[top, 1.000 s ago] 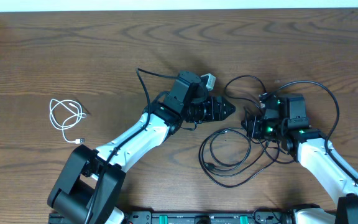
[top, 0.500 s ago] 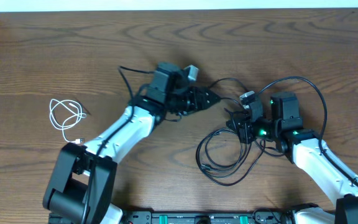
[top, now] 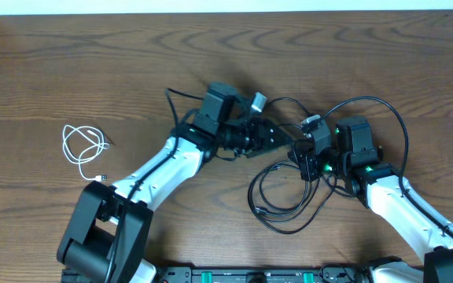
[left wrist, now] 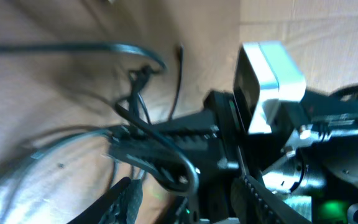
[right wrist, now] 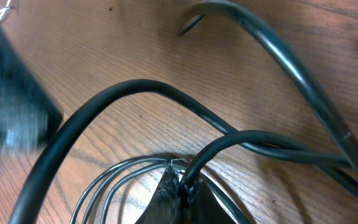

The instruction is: Untangle cables

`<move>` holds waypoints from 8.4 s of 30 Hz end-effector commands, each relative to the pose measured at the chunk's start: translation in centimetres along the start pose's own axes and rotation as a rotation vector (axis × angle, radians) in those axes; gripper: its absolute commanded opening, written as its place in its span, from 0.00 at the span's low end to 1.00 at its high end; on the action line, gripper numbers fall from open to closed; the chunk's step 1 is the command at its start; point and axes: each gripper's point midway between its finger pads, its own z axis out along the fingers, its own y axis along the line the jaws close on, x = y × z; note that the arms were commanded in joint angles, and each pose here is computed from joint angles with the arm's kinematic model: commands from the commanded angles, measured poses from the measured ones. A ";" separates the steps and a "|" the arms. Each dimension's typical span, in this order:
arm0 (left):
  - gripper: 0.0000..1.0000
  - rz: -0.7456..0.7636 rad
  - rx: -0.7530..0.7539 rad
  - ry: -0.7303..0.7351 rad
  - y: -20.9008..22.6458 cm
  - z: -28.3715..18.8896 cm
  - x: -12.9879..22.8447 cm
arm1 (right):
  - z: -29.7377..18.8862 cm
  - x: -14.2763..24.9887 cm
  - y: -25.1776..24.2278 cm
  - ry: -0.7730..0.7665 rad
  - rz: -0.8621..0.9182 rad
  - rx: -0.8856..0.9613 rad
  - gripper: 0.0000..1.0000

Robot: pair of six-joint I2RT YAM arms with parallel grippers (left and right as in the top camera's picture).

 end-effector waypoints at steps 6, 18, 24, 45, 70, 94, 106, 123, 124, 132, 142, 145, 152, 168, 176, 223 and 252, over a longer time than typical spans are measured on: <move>0.51 -0.090 -0.076 -0.039 0.9 1.2 0.2 | 0.1 0.0 -0.1 0.002 -0.019 0.011 0.01; 0.50 -0.135 -0.091 -0.110 1.4 1.9 -1.2 | 0.1 0.0 -0.1 0.002 -0.018 0.011 0.01; 0.42 -0.191 -0.109 -0.095 2.6 2.6 -1.1 | 0.1 0.2 -0.1 0.008 -0.015 0.011 0.01; 0.27 -0.275 -0.056 -0.082 1.5 2.7 -1.1 | 0.1 0.2 -0.1 0.008 -0.015 0.011 0.01; 0.21 -0.337 -0.048 -0.071 0.8 3.7 -0.3 | 0.1 0.2 -0.1 0.008 -0.015 0.011 0.01; 0.08 -0.362 -0.329 -0.077 10.5 -3.3 -0.2 | -6.3 -6.4 6.8 -0.188 0.035 -0.394 0.01; 0.08 -0.289 -0.404 -0.065 10.6 -1.7 0.9 | -21.3 -14.2 15.4 -0.646 -0.422 -0.682 0.01; 0.08 -0.275 -0.419 -0.068 10.6 -1.3 1.0 | -7.3 -1.6 4.0 -0.076 -0.074 -0.198 0.37; 0.08 -0.275 -0.418 -0.069 10.6 -1.3 1.0 | -6.8 -1.0 3.9 -0.047 -0.069 -0.182 0.36; 0.08 -0.278 -0.417 -0.069 10.6 -1.3 1.0 | -3.1 1.8 0.5 0.105 -0.088 0.032 0.28; 0.08 -0.278 -0.418 -0.069 10.6 -1.3 1.0 | -3.4 -0.3 2.2 0.041 -0.094 -0.052 0.44; 0.08 -0.278 -0.418 -0.069 10.6 -1.3 1.0 | -4.7 -1.7 2.8 -0.016 -0.126 -0.044 0.45; 0.08 -0.277 -0.422 -0.073 10.7 -1.4 0.9 | -3.9 0.2 0.6 0.031 -0.113 0.054 0.48; 0.08 -0.021 -0.428 -0.012 10.6 -1.1 1.2 | -6.1 -0.4 11.1 -0.031 -0.007 -0.956 0.01; 0.08 0.158 -0.426 0.040 10.3 -0.6 1.7 | -8.6 -6.1 6.5 -0.184 0.024 -0.864 0.02; 0.07 0.727 0.035 -0.913 -15.1 -30.4 -5.1 | -16.5 0.1 -26.6 -0.484 0.751 0.608 0.06; 0.07 0.636 0.235 -0.825 -22.4 -10.7 -10.9 | -15.7 -8.7 -7.9 -0.509 0.350 -0.102 0.47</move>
